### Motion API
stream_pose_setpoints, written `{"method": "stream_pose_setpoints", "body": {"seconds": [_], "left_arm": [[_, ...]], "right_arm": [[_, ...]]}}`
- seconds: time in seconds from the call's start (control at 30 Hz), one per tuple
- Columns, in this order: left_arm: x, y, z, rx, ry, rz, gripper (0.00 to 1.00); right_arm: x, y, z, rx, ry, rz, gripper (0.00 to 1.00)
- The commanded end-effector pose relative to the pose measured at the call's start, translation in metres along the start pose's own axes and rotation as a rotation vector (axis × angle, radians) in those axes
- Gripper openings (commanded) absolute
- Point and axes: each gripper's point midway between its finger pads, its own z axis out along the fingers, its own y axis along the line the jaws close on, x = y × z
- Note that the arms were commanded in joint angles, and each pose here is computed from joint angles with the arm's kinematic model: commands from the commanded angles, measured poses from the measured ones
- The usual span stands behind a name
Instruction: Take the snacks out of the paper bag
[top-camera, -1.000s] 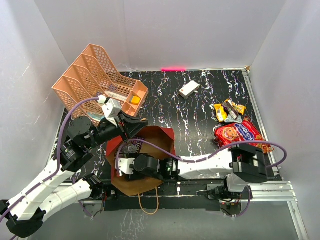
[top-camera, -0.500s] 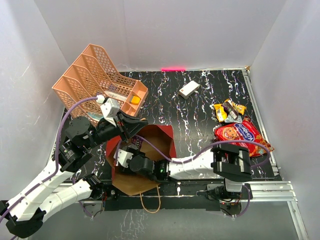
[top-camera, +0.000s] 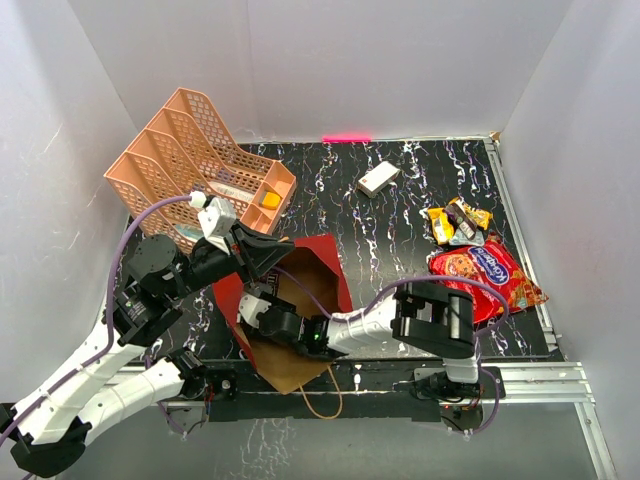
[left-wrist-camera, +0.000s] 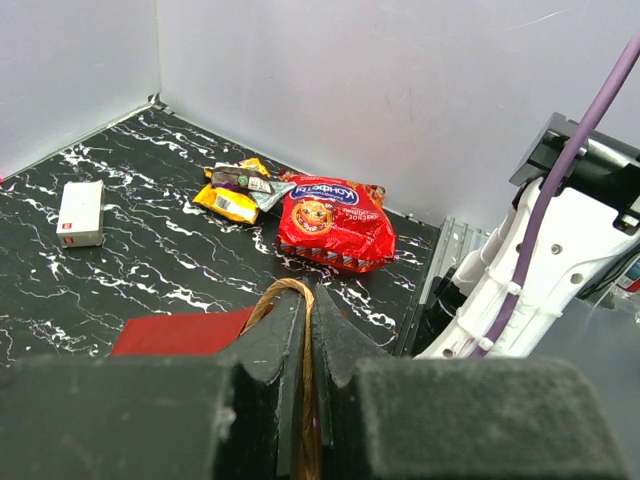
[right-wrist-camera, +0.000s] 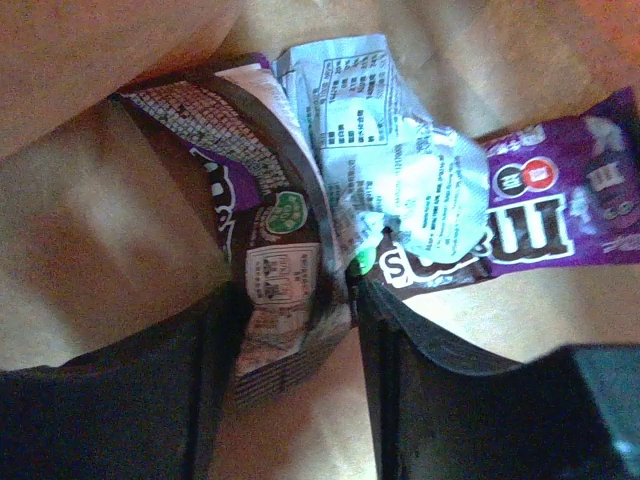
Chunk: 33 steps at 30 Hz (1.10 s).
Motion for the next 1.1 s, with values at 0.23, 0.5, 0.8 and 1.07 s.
{"method": "stream_pose_setpoints", "body": {"seconds": [0.23,0.5,0.8,1.07], "left_arm": [[-0.023,-0.006,-0.009,0.001,-0.08,0.038,0.03],[-0.021,0.008,-0.008,-0.067,-0.071,0.052,0.03],[-0.018,0.033,-0.012,-0.206,-0.08,0.066,0.03],[-0.02,0.033,-0.01,-0.2,-0.079,0.066,0.03]], "right_arm": [[-0.031,-0.013,0.005,0.014,-0.092,0.017,0.2],[-0.048,-0.025,-0.033,-0.031,-0.128,0.013,0.18],[-0.068,-0.017,-0.105,-0.265,-0.232,-0.049,0.18],[-0.119,-0.062,-0.163,-0.189,-0.356,-0.087,0.17]]}}
